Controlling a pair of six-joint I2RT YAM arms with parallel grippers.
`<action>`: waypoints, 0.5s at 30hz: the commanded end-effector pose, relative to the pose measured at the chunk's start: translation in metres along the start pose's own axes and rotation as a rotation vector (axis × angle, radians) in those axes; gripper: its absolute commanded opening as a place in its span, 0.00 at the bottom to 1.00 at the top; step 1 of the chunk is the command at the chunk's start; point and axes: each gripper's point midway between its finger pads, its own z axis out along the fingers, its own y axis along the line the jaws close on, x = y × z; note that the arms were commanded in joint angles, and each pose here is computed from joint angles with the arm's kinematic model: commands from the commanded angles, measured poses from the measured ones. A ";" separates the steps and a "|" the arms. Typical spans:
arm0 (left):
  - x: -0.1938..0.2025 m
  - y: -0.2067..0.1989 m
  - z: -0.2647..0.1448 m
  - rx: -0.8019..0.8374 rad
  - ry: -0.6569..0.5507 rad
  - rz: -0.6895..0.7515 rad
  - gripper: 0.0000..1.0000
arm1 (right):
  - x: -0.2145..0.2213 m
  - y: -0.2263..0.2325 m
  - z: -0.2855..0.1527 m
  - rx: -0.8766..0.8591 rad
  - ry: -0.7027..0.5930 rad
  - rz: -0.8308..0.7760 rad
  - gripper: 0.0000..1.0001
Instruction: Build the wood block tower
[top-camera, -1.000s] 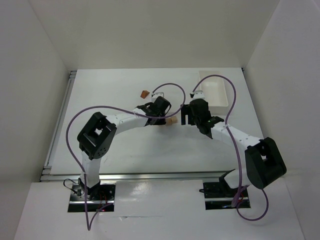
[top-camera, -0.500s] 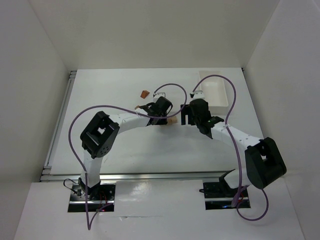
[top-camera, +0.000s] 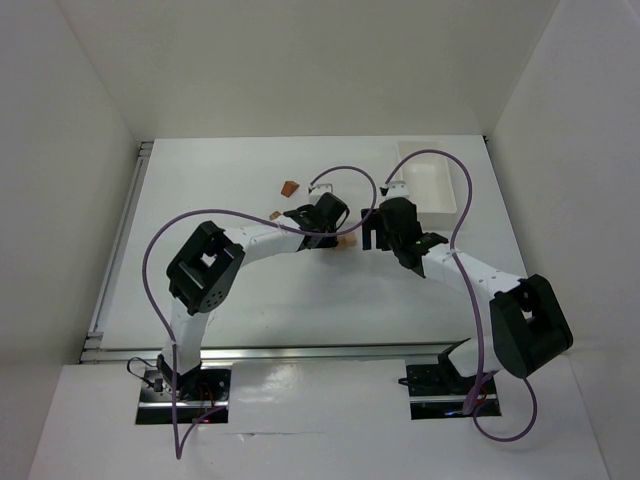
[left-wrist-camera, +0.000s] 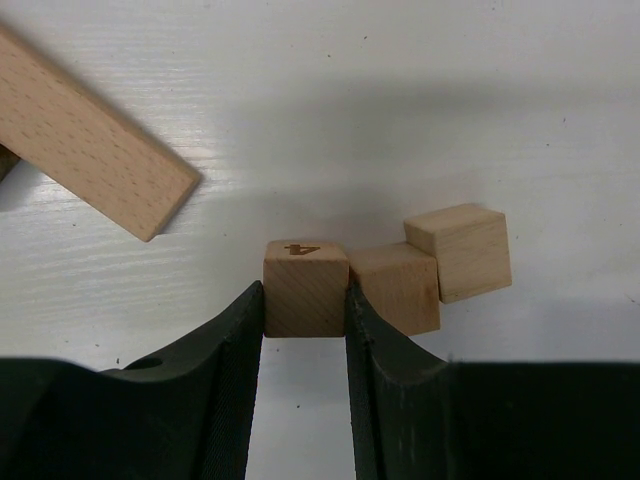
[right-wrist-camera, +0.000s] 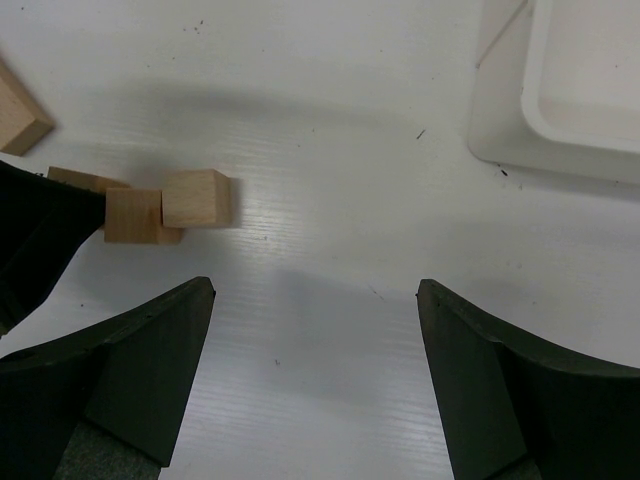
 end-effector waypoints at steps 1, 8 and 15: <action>-0.010 -0.008 -0.001 0.002 -0.026 -0.032 0.30 | -0.009 -0.004 0.001 0.021 -0.026 0.013 0.91; -0.015 -0.010 -0.014 0.014 -0.047 -0.023 0.42 | -0.009 -0.004 0.001 0.021 -0.026 0.013 0.91; -0.021 -0.011 -0.023 0.026 -0.061 -0.020 0.49 | -0.009 -0.004 0.001 0.021 -0.026 0.013 0.91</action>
